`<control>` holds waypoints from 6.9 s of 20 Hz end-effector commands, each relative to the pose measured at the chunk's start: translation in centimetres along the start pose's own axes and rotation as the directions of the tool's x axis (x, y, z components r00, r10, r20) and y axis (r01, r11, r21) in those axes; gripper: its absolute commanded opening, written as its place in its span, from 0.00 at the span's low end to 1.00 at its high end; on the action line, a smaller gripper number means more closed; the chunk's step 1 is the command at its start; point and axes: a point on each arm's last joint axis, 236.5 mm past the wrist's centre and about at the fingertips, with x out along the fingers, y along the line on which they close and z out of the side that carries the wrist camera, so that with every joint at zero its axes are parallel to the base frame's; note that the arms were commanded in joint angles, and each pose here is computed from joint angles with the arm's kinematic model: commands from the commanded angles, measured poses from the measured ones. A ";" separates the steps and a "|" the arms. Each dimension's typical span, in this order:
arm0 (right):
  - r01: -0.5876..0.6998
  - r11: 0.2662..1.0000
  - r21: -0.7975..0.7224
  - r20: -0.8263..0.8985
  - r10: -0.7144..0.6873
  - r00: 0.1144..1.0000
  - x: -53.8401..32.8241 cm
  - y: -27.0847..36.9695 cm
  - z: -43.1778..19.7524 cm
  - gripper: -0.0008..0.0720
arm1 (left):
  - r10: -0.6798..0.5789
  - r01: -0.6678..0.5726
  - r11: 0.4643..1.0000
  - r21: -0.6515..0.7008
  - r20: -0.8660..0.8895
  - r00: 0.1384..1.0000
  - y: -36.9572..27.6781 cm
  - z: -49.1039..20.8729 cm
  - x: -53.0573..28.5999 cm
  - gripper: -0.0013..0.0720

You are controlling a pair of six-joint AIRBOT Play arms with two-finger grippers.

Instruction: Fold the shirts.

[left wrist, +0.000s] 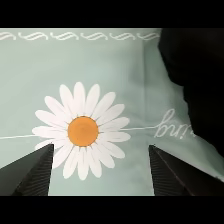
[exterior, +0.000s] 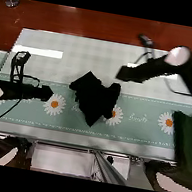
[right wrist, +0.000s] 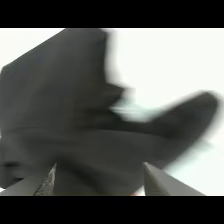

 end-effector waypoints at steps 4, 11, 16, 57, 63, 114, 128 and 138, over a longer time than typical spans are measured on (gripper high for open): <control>0.077 0.899 0.431 0.101 -0.133 0.986 -6.4 -15.1 -9.2 0.86 | -0.321 0.321 0.930 -0.180 0.035 0.947 -5.4 2.5 3.5 0.97; -0.130 0.875 0.466 0.041 0.125 0.991 2.4 -7.4 -16.3 0.86 | -0.492 0.497 0.846 -0.190 0.077 0.867 -8.3 4.8 9.4 0.97; -0.176 0.869 0.463 -0.003 0.201 0.980 6.6 -2.1 -16.2 0.86 | -0.483 0.474 0.851 -0.226 0.016 0.875 -8.0 4.3 12.1 0.97; 0.408 0.892 -0.197 0.759 -0.124 0.640 -40.6 11.2 -6.4 0.04 | -0.376 0.178 0.914 0.364 0.595 0.710 -10.4 8.8 -30.9 0.05; 0.359 0.930 -0.075 0.488 -0.280 0.827 -24.4 0.7 -4.1 0.04 | -0.426 0.440 0.898 -0.013 0.226 0.876 -5.6 1.3 -10.6 0.05; -0.032 0.893 0.449 -0.380 0.223 0.898 9.1 -3.9 -20.8 0.86 | -0.382 0.301 0.912 -0.277 -0.313 0.870 1.2 -4.9 10.0 0.05; -0.217 0.968 0.125 0.166 0.195 0.967 -4.7 0.0 2.6 0.04 | -0.531 0.551 0.826 -0.115 0.167 0.831 -3.3 12.8 -3.0 0.05; 0.181 0.953 -0.244 0.760 0.072 0.646 -38.6 10.5 6.1 0.04 | -0.447 0.322 0.891 0.320 0.738 0.506 -7.8 22.3 -35.8 0.05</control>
